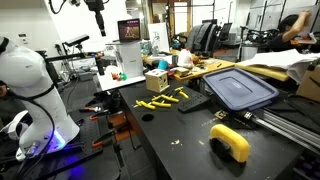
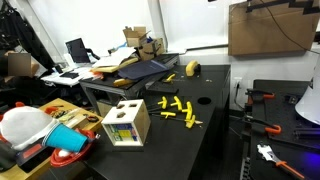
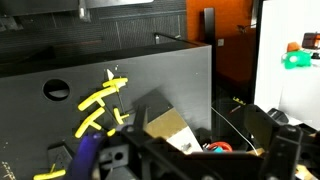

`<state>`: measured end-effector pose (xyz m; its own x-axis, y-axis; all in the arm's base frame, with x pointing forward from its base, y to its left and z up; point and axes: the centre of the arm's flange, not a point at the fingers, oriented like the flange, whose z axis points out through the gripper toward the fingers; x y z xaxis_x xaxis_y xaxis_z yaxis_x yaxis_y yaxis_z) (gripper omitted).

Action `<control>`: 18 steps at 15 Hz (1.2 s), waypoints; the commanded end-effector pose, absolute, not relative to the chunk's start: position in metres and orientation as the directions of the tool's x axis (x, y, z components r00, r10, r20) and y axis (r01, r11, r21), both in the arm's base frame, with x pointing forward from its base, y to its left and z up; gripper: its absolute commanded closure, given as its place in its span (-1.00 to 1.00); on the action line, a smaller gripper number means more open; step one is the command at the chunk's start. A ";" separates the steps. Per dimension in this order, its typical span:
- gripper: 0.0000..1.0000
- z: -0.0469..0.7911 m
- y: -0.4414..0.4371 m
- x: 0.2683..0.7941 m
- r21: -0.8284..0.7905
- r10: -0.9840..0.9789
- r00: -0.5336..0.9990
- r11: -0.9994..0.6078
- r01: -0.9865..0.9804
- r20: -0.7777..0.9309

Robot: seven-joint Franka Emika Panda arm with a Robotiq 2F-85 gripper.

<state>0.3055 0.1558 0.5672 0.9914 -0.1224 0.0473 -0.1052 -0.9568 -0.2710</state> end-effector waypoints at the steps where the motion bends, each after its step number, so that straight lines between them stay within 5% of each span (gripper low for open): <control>1: -1.00 0.567 0.156 0.306 -0.271 -0.122 0.991 -0.957 -0.105 0.047; 18: -1.00 0.520 0.211 0.320 -0.208 -0.287 0.958 -0.938 -0.276 0.022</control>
<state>0.3030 0.2030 0.5349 0.9746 -0.2218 0.0297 -0.2115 -0.9565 -0.2008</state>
